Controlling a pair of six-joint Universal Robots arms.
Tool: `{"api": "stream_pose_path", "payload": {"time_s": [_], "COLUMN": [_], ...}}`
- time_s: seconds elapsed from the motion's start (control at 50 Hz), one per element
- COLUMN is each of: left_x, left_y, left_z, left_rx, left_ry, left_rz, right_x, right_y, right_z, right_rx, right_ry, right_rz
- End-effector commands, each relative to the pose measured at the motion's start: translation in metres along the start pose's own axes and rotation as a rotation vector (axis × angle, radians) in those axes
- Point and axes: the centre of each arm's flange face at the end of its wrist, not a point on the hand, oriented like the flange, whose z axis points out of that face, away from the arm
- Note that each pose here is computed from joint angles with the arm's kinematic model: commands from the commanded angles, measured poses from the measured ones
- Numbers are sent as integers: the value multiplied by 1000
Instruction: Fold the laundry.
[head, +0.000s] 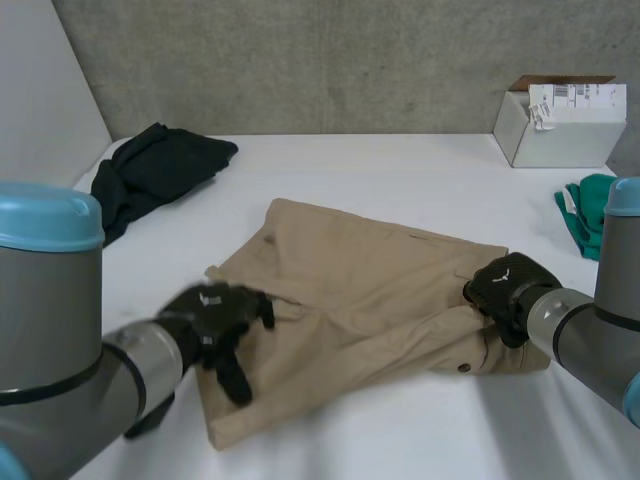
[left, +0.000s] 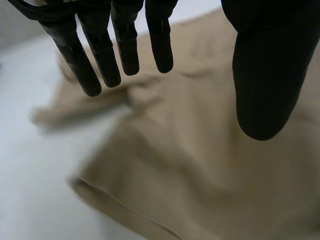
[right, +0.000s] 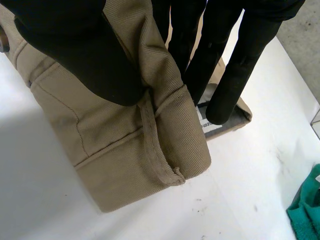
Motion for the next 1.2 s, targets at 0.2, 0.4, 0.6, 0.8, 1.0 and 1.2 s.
{"api": "stream_pose_path", "payload": {"time_s": [0.2, 0.4, 0.6, 0.8, 1.0, 1.2], "left_x": [19, 32, 33, 24, 33, 3], "left_y": [22, 17, 37, 43, 50, -32], "left_z": [-24, -39, -25, 8, 28, 38], "left_rx": [-137, -87, -137, -68, -100, 178], "left_ry": [111, 142, 131, -49, -39, -131], "left_rz": [-62, -50, -70, -22, 2, 61], "right_x": [-6, -9, -7, -5, -3, 3], "right_y": [6, 7, 4, 4, 4, -7], "right_z": [6, 10, 10, 10, 10, 8], "right_rx": [-19, -10, 2, 3, 4, 31], "right_ry": [-14, -4, 6, 12, 18, 37], "right_rz": [-12, -19, -12, -9, -6, -49]}}
